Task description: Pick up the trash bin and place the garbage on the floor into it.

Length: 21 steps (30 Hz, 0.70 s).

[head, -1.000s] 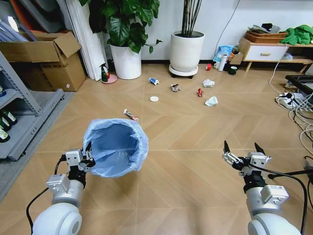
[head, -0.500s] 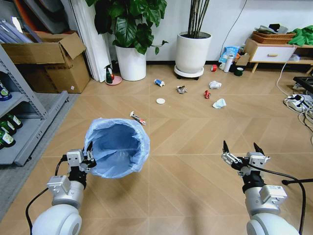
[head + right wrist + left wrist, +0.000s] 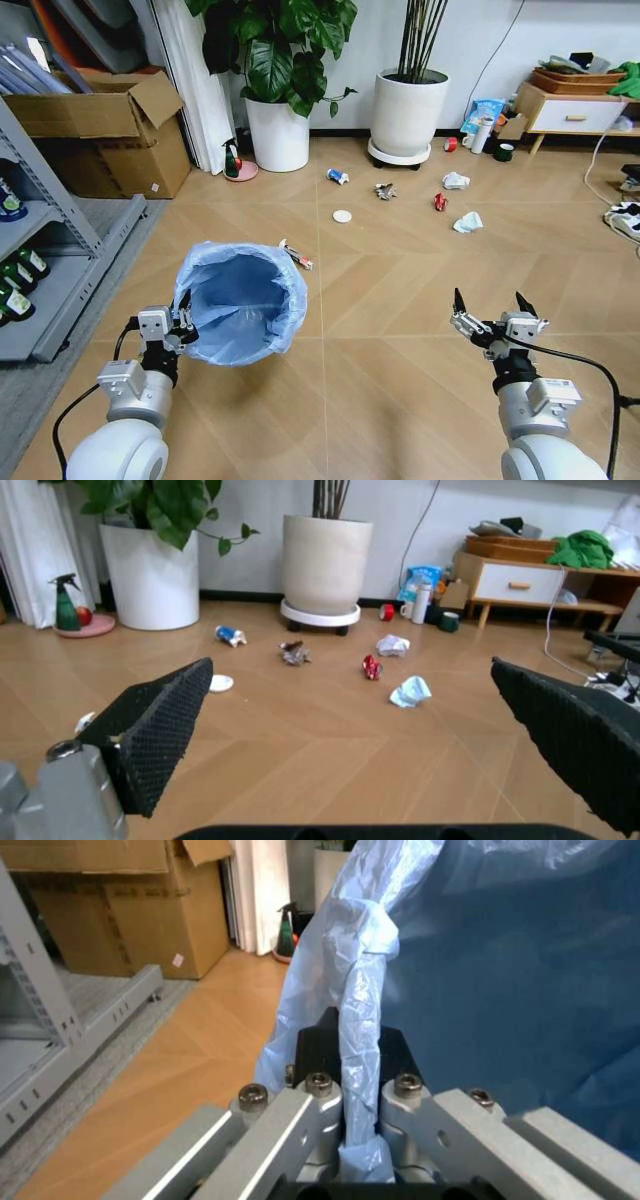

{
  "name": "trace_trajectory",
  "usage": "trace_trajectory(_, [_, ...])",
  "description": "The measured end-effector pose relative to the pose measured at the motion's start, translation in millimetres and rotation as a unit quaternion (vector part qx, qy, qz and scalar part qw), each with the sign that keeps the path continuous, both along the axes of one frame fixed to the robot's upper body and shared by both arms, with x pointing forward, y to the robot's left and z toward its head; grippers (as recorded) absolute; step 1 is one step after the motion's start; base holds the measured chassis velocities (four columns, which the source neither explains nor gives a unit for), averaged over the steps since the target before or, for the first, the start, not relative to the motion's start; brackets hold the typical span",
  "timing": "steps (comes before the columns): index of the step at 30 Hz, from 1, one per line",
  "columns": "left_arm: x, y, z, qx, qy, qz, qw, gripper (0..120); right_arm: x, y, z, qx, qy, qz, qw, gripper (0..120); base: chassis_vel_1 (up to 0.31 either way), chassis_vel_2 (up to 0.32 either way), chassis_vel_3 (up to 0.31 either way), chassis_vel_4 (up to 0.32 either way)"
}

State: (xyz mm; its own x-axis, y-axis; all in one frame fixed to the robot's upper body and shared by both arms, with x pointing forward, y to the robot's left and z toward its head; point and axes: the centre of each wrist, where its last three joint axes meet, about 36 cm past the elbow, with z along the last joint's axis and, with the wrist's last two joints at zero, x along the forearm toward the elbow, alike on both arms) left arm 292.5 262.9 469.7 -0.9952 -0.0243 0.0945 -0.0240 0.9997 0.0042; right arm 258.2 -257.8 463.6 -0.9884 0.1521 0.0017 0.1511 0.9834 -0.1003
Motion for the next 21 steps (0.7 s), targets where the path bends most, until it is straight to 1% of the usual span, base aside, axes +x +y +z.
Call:
trace_trajectory(10, [-0.5,-0.2,-0.8,0.001,0.001,-0.001,1.0,0,1.3,0.5,-2.6,-0.001,-0.002,0.002,1.0,100,-0.12,0.167,0.121,-0.172])
trace_trajectory(21, [-1.1,-0.5,-1.4,0.002,0.002,-0.003,1.0,0,1.8,1.1,-4.7,-0.002,-0.003,0.003,1.0,100,-0.136,0.235,0.137,-0.227])
